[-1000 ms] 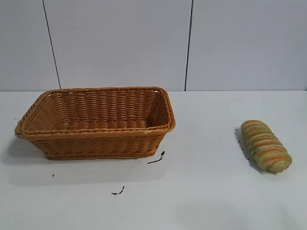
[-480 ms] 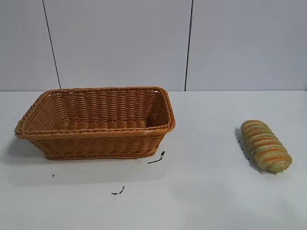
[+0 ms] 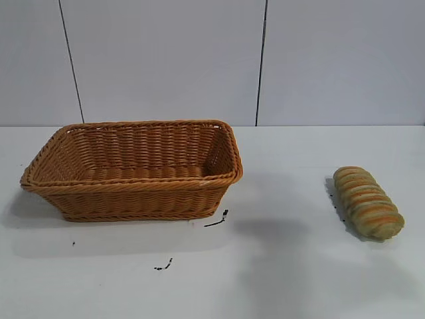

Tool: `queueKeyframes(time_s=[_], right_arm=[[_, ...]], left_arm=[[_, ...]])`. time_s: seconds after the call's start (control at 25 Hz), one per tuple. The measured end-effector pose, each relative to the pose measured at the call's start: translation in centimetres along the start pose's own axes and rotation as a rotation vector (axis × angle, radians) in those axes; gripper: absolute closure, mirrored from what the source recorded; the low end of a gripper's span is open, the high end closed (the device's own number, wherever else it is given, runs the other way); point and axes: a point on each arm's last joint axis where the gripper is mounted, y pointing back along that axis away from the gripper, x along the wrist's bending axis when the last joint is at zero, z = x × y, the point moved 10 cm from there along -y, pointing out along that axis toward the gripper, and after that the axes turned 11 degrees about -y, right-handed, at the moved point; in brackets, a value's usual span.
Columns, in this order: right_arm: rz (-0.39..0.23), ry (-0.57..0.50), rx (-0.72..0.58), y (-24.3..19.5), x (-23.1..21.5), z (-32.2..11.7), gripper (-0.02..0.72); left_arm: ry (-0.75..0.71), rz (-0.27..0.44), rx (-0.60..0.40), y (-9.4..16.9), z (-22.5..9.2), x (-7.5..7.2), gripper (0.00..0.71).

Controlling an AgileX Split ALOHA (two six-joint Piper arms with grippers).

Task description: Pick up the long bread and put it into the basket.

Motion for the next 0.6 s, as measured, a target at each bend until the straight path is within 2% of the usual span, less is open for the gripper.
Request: queueKeyframes(time_s=[0.28, 0.6], right_arm=[[0.001, 0.078, 0.060, -5.3, 2.2, 2.8, 0.010], [-0.006, 0.082, 0.102, -10.8, 3.0, 3.6, 0.010]], left_arm=[[0.000, 0.000, 0.000, 0.0, 0.0, 0.0, 0.014], [0.000, 0.000, 0.000, 0.0, 0.0, 0.0, 0.014]])
